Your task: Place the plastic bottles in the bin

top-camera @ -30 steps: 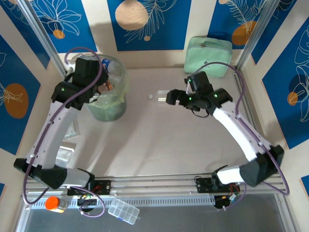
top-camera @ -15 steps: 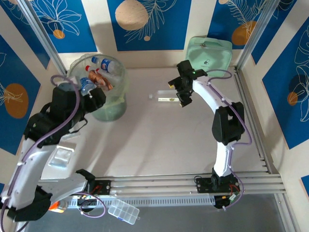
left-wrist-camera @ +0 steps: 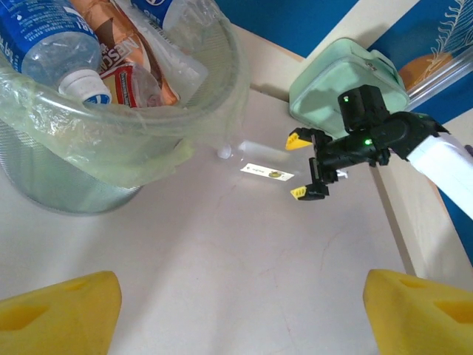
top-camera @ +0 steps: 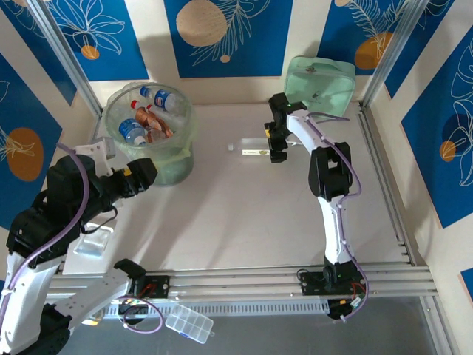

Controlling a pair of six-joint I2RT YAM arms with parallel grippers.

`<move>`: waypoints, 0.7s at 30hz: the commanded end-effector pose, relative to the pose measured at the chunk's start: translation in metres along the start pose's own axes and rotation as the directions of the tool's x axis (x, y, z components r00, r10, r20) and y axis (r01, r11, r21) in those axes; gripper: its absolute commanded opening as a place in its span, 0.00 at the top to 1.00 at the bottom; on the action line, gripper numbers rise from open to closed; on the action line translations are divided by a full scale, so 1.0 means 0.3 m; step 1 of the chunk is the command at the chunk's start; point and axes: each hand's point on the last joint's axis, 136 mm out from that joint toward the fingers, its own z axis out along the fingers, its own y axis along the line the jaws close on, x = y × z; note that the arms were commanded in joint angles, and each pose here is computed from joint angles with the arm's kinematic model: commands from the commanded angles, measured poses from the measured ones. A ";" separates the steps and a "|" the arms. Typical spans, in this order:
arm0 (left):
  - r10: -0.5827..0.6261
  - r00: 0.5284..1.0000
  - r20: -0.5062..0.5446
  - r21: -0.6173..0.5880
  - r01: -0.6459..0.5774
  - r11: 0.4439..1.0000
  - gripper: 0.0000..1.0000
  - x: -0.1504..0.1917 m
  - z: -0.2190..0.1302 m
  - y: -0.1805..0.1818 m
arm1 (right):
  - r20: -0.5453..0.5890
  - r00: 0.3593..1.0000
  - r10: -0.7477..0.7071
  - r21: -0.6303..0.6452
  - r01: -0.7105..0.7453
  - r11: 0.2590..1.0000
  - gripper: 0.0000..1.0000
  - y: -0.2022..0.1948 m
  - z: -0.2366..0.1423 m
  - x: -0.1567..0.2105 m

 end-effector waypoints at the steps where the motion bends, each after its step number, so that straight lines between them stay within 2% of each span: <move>1: 0.041 0.999 -0.022 0.031 -0.040 0.999 0.15 0.016 -0.015 -0.015 | 0.007 0.998 0.055 0.016 -0.055 0.998 0.02 0.009 0.033 -0.014; 4: 0.052 0.998 -0.031 0.025 -0.052 0.998 0.15 0.020 -0.012 -0.012 | -0.004 0.999 0.045 0.017 -0.045 0.999 0.07 0.013 0.069 -0.013; 9: 0.076 0.996 -0.041 -0.009 -0.076 0.997 0.16 0.027 -0.030 0.012 | -0.018 1.000 0.007 -0.014 -0.007 1.000 0.22 0.032 0.086 0.012; 13: 0.082 0.995 -0.052 -0.026 -0.083 0.996 0.16 0.036 -0.033 0.025 | -0.035 0.999 -0.016 -0.024 0.016 1.000 0.38 0.037 0.074 0.021; 17: 0.115 0.991 -0.064 -0.042 -0.118 0.992 0.15 0.038 -0.025 0.032 | -0.043 0.997 -0.060 -0.054 0.058 0.997 0.45 0.050 0.026 0.022; 21: 0.170 0.982 -0.081 -0.026 -0.173 0.985 0.12 0.037 -0.020 0.019 | -0.045 0.987 -0.152 -0.100 0.147 0.984 0.45 0.062 -0.058 0.031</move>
